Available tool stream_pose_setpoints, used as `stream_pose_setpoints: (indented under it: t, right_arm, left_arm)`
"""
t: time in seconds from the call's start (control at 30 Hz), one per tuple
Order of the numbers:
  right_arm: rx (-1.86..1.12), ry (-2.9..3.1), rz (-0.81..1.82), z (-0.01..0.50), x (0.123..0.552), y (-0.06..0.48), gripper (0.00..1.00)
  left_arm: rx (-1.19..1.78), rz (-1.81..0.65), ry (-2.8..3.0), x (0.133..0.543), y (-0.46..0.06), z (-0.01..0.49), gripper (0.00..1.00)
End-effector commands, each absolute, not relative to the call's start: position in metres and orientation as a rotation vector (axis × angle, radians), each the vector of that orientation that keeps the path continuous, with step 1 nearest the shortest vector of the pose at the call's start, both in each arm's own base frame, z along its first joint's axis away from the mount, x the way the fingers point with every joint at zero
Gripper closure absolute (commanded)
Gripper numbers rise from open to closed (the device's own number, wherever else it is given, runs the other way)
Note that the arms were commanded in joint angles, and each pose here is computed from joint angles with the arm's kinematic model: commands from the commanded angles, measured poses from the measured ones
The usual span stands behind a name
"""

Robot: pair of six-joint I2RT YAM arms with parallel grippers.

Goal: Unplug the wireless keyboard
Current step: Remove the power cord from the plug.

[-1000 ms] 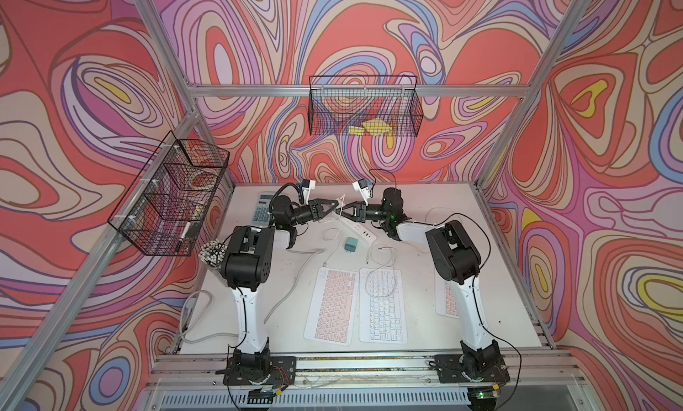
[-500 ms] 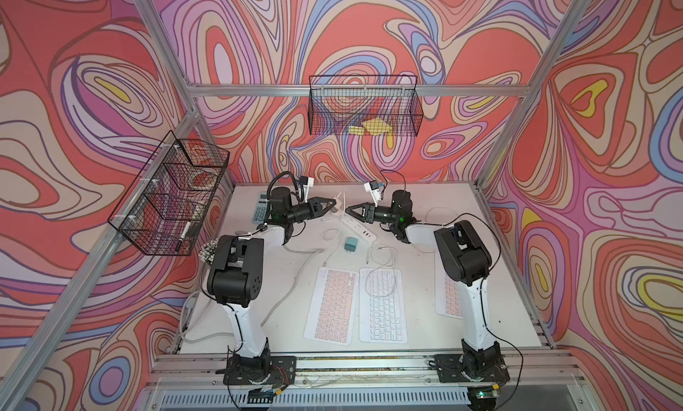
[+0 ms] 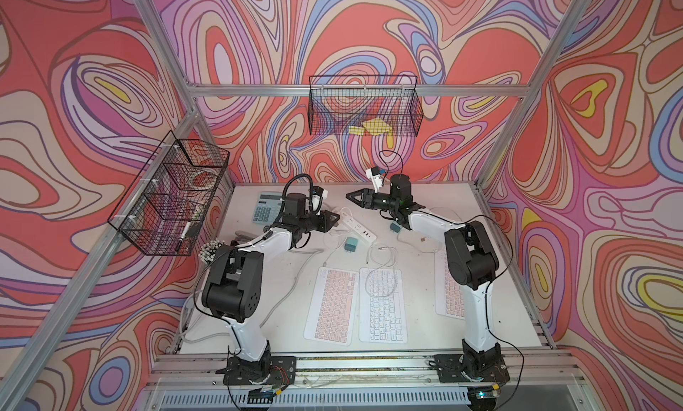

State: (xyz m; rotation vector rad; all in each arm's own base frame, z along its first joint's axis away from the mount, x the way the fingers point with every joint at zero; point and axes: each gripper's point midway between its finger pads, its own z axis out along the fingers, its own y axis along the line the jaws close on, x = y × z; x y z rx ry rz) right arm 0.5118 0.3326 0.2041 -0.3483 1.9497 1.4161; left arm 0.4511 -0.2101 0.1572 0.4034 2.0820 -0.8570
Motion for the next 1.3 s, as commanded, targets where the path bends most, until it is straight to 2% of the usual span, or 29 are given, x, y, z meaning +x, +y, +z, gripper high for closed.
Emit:
stream_pose_setpoints:
  t: [0.0,0.57,0.67,0.8,1.1,1.27]
  right_arm:
    - [-0.258,2.067,1.422,0.182,0.515,0.334,0.5]
    - [-0.304,2.196,1.574,0.163,0.487,0.363,0.55]
    - [-0.295,2.202,1.592,0.16,0.486,0.365,0.59]
    - [-0.289,2.205,1.63,0.16,0.483,0.369,0.7]
    - [-0.257,2.224,1.636,0.157,0.484,0.369,0.76]
    - [-0.222,2.242,1.652,0.151,0.485,0.369,0.85]
  left_arm:
    - [0.461,-0.748,1.942,0.455,-0.205,0.179,1.0]
    - [0.535,-0.66,1.85,0.453,-0.212,0.186,1.0]
    - [0.547,-0.653,1.843,0.452,-0.215,0.186,1.0]
    - [0.547,-0.627,1.85,0.453,-0.215,0.185,1.0]
    - [0.551,-0.622,1.835,0.452,-0.218,0.186,1.0]
    - [0.544,-0.61,1.81,0.451,-0.217,0.188,1.0]
